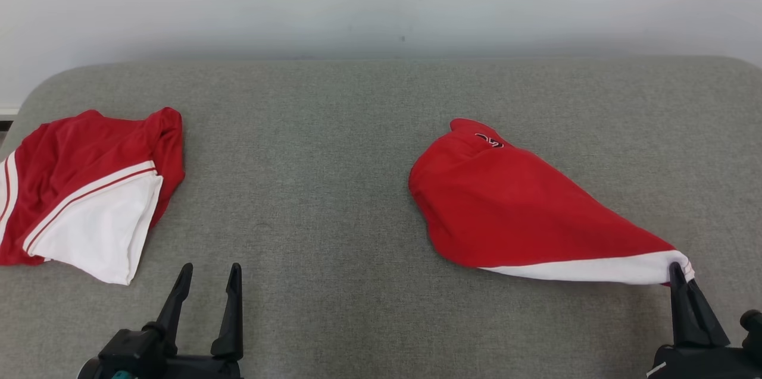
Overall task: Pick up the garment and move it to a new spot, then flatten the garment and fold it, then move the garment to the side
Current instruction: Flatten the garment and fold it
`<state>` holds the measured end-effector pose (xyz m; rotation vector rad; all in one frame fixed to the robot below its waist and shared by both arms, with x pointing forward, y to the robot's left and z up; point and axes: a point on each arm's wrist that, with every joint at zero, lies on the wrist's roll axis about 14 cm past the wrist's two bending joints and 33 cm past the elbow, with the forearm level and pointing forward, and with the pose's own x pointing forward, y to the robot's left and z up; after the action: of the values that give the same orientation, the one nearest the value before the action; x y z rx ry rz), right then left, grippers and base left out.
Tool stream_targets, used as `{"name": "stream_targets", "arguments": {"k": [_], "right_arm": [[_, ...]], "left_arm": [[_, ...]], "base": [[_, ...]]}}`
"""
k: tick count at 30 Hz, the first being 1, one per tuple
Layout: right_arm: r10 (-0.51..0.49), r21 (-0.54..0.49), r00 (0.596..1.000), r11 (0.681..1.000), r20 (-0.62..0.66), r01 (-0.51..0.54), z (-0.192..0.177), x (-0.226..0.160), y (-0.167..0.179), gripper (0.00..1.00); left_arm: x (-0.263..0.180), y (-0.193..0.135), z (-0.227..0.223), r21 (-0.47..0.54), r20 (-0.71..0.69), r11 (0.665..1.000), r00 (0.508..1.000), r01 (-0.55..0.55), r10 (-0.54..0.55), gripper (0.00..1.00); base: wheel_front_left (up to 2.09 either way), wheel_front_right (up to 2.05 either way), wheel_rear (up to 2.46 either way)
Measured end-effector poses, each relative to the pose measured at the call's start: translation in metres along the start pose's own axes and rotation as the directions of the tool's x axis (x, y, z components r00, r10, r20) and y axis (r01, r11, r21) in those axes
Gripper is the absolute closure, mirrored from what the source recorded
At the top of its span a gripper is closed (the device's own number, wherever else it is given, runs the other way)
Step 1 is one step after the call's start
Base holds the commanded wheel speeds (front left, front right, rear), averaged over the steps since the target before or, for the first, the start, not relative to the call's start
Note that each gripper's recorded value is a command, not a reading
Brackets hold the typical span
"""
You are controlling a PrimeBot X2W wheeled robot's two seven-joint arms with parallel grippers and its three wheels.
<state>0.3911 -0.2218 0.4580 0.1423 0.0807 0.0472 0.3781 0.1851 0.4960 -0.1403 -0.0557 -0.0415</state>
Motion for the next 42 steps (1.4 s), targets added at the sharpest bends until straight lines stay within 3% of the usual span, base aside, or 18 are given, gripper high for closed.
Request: {"name": "stream_targets", "arguments": {"k": [1, 2, 3, 9, 16, 28, 35, 42], "right_arm": [[-0.011, 0.004, 1.0, 1.0, -0.006, 0.011, -0.003, -0.002, -0.002, 0.84], [-0.02, 0.003, 1.0, 1.0, -0.012, 0.02, -0.004, -0.003, -0.004, 0.16], [-0.024, 0.003, 1.0, 1.0, -0.013, 0.024, -0.005, -0.004, -0.005, 0.0], [-0.054, -0.04, 0.995, 0.998, 0.086, 0.058, 0.027, 0.0, -0.013, 0.0], [0.02, -0.067, 0.974, 0.998, 0.226, -0.004, 0.069, -0.004, 0.02, 0.0], [0.154, -0.047, 0.966, 0.988, 0.209, -0.147, 0.058, -0.018, 0.075, 0.0], [0.178, -0.045, 0.964, 0.984, 0.197, -0.172, 0.054, -0.017, 0.083, 0.0], [0.182, -0.041, 0.965, 0.983, 0.187, -0.177, 0.051, -0.012, 0.084, 0.0]], "left_arm": [[0.0, 0.0, 0.0, -0.001, -0.001, 1.0, 1.0, 0.001, -0.001, 0.0], [0.001, -0.001, -0.001, -0.002, -0.002, 1.0, 1.0, 0.003, -0.003, 0.0], [0.001, -0.001, -0.001, -0.002, -0.003, 1.0, 1.0, 0.003, -0.003, 0.0], [0.001, -0.003, 0.001, 0.001, 0.001, 1.0, 1.0, 0.012, -0.012, 0.0], [0.001, -0.005, 0.009, 0.009, 0.024, 1.0, 0.999, 0.023, -0.024, 0.0], [-0.004, -0.001, 0.009, 0.01, 0.025, 1.0, 1.0, 0.012, -0.012, 0.0], [-0.002, 0.0, 0.006, 0.011, 0.014, 1.0, 1.0, 0.009, -0.009, 0.0], [0.028, -0.046, 0.017, 0.024, 0.049, 0.988, 0.987, 0.155, -0.156, 0.0]], "base": [[0.0, 0.0, 0.0], [0.0, 0.0, 0.0], [0.0, 0.0, 0.0], [0.0, 0.0, 0.0], [0.0, 0.0, 0.0], [0.0, 0.0, 0.0], [0.0, 0.0, 0.0], [0.0, 0.0, 0.0]]}}
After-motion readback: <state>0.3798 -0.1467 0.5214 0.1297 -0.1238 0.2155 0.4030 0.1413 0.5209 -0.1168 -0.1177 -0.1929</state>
